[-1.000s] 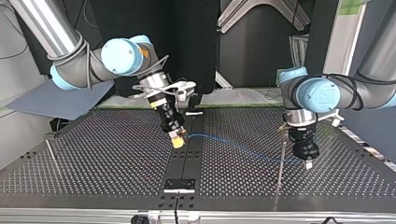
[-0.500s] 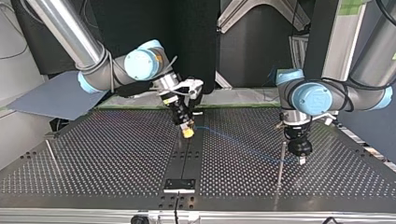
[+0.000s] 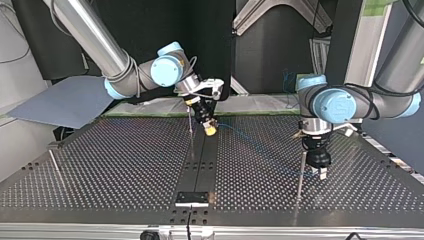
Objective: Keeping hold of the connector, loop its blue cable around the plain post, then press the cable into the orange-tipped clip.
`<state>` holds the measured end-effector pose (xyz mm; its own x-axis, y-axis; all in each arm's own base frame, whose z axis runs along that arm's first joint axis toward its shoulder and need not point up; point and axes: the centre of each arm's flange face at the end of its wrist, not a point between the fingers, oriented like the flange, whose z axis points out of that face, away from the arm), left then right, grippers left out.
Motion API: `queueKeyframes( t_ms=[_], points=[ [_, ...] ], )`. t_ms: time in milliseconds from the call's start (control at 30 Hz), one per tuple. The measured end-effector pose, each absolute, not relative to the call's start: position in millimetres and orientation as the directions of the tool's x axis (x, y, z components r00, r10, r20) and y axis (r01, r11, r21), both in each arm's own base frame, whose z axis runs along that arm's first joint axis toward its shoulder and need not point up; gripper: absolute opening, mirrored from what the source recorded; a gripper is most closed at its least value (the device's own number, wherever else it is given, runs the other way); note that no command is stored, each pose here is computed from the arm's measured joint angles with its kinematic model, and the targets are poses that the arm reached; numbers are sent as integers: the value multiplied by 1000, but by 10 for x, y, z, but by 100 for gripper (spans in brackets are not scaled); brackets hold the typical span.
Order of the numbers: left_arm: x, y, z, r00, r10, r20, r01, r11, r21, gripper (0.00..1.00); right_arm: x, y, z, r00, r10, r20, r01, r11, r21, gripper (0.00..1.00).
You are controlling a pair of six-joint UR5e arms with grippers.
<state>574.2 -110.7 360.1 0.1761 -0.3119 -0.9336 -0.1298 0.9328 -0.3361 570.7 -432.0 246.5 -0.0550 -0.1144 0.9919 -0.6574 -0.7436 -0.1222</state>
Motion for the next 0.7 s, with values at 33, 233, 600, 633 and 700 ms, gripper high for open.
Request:
queueKeyframes(
  t_ms=[33,233,600,633,700],
  points=[
    [5742,-1106,3600,176,-313,-933,-129,933,-337,85,5715,-4314,2416,-46,-118,992,-658,-744,-119,0],
    [5730,-1082,3585,168,-317,-933,-145,929,-341,100,5759,-4288,2058,4,-147,989,-667,-737,-107,0],
    [5716,-1070,3546,158,-322,-933,-173,922,-347,100,5819,-4198,1357,93,-181,979,-703,-708,-64,0],
    [5725,-1085,3520,151,-327,-933,-165,922,-350,100,5822,-4186,1304,97,-184,978,-705,-707,-63,0],
    [5747,-1106,3460,139,-336,-931,-154,922,-356,100,5826,-4163,1199,104,-189,977,-706,-706,-61,0]
  ],
)
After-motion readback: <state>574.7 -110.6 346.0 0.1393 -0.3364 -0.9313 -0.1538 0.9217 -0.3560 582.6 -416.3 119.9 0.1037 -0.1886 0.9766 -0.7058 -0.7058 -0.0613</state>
